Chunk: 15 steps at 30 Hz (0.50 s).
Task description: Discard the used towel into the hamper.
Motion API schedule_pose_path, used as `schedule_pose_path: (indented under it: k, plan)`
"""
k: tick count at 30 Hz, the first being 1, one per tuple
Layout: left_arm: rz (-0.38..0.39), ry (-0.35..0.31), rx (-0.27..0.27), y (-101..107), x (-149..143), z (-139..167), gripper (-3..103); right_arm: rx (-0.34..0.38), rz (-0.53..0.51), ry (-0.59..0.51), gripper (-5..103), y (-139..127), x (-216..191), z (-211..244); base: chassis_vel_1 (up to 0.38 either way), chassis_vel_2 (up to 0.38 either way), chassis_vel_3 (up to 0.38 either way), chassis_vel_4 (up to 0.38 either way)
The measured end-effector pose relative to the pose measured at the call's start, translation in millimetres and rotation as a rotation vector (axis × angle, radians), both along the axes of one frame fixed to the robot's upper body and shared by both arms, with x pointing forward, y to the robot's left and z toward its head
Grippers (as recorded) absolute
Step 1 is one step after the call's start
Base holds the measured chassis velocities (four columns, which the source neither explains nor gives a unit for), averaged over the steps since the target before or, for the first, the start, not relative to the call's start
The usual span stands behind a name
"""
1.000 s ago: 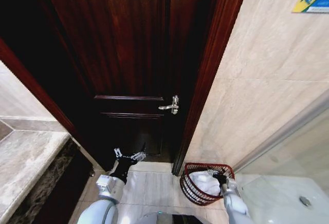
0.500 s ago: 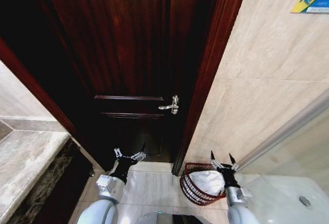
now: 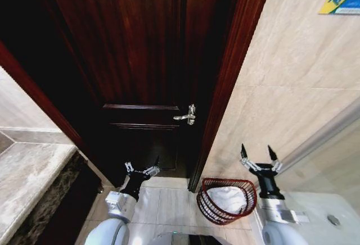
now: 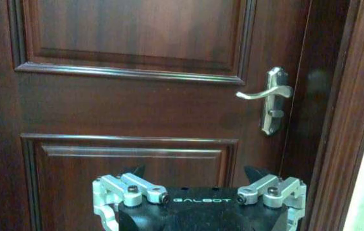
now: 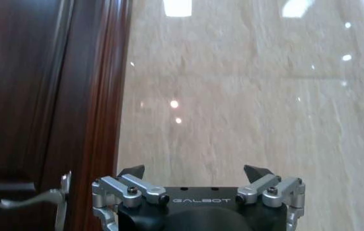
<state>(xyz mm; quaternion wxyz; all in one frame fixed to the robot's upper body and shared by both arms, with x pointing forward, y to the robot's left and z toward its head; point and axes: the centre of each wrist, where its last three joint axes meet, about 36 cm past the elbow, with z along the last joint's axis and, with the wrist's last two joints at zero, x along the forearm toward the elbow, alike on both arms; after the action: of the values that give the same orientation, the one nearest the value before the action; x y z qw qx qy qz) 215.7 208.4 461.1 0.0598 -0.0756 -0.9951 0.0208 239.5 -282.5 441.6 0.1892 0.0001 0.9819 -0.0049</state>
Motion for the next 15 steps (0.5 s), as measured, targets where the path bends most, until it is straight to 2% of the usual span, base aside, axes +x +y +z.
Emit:
schedule_pose_path:
  k: [8,15]
  plan:
    - [0.000,0.000,0.000,0.0,0.0,0.0,100,0.009,0.020,-0.031,100,5.2,8.8,9.0,0.013,-0.014,-0.011,0.010]
    - [0.000,0.000,0.000,0.0,0.0,0.0,100,0.015,0.046,-0.048,100,9.4,8.2,19.8,0.125,-0.115,-0.117,0.108]
